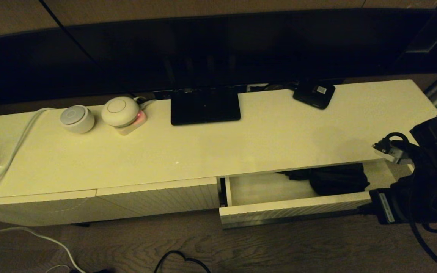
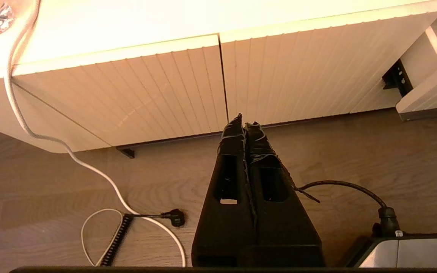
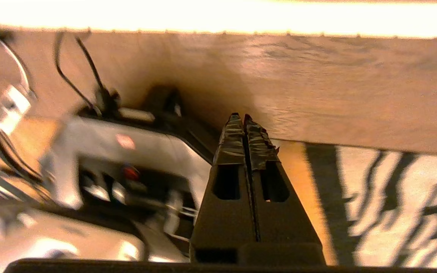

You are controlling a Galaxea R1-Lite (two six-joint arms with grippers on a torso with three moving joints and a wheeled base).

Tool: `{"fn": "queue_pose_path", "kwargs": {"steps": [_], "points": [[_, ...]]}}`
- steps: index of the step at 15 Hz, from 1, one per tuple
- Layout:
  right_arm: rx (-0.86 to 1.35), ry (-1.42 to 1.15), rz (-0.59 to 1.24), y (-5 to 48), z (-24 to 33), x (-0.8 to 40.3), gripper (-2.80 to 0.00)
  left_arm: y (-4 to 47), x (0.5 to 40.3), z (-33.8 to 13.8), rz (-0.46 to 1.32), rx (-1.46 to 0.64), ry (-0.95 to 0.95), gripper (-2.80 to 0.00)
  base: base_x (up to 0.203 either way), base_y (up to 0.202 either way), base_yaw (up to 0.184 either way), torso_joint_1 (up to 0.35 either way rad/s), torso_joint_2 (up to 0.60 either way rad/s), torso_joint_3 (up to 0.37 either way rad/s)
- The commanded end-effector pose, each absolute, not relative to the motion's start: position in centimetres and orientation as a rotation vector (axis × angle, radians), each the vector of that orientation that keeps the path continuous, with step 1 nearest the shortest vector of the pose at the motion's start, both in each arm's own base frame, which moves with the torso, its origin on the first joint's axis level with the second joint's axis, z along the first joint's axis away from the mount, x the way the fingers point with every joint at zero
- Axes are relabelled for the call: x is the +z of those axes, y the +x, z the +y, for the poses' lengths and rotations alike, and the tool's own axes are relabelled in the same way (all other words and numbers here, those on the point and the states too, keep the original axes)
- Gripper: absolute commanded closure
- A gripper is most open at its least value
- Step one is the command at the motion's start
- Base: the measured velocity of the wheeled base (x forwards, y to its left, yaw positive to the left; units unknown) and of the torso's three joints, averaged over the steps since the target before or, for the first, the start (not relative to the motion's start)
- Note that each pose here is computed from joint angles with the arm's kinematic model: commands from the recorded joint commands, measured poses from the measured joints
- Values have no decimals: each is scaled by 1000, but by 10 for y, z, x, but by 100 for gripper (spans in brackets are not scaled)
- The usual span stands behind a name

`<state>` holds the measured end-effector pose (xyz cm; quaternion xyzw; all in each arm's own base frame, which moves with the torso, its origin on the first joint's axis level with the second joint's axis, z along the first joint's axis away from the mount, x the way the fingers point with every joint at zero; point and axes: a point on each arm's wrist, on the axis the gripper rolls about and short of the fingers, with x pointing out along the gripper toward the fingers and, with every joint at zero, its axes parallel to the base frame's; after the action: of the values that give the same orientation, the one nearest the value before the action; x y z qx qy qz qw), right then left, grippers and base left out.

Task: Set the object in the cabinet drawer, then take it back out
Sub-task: Open the drawer

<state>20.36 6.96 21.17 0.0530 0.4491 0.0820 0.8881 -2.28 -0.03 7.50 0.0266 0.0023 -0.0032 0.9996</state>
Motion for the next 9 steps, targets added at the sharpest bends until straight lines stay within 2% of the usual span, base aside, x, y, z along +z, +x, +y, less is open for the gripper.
{"fn": "queue_pose_path", "kwargs": {"steps": [1,9], "points": [[123,107,971,222,81,201,0,-23,74,0,8,-6,54,0,0,0,0,0,0,0],[28,58,892,256,95,180,0,-23,74,0,8,-6,54,0,0,0,0,0,0,0]]}}
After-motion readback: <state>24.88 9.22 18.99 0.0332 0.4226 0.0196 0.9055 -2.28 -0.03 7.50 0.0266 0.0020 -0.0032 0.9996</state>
